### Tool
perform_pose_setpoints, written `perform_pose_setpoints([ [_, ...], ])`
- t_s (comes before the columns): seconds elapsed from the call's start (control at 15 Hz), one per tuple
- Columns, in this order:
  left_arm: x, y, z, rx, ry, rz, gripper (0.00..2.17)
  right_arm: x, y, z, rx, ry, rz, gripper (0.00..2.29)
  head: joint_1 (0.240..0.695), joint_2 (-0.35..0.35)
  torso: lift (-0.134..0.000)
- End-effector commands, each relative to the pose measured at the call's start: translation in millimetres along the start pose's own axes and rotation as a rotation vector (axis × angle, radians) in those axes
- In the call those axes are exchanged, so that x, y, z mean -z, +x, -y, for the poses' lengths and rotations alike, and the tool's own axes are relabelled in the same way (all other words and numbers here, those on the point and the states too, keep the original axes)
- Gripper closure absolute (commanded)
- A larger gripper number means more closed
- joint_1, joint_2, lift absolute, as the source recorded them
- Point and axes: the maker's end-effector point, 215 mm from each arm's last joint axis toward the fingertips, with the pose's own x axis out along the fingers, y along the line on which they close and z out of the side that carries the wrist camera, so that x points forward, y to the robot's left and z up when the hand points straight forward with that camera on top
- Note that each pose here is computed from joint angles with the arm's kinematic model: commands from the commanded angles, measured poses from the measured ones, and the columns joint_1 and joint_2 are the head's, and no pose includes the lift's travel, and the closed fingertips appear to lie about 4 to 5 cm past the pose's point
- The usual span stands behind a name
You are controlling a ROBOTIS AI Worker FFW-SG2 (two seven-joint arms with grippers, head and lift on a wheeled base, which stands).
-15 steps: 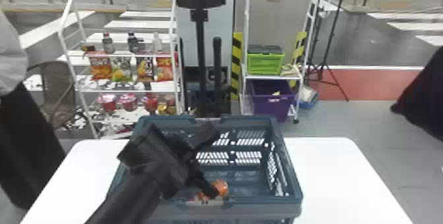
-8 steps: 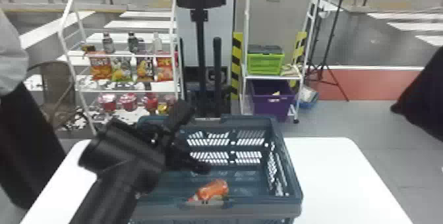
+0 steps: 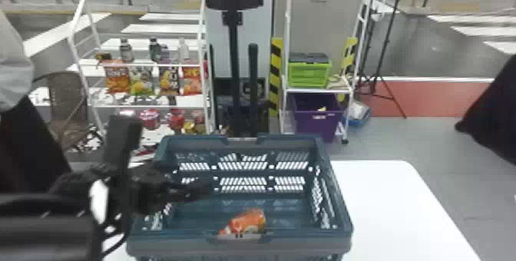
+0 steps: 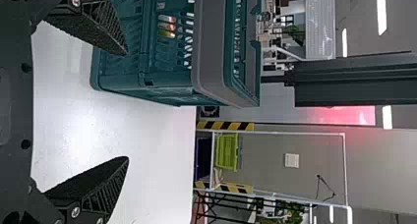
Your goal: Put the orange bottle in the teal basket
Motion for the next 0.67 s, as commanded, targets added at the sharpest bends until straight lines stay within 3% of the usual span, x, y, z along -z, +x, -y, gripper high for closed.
perform_pose_setpoints([
  [0.0,23,-57,-6,-0.039,-0.057,0.056,0.14,-9,-3,-1,-0.009,-0.008,0.02,0.13,0.499,0.0,0.0],
  [0.33,57,-139,1,-0.064,0.006,0.206,0.14,-23,-1,-9,-0.037,-0.008,0.054,0.13,0.499,0.0,0.0],
  [0.47,61,-162,9,-0.113,0.092,0.302,0.14,-28,-1,-15,-0.052,-0.006,0.065,0.13,0.499,0.0,0.0],
  [0.6,75,-185,14,-0.176,0.101,0.407,0.14,-31,1,-21,-0.064,-0.002,0.074,0.13,0.499,0.0,0.0],
])
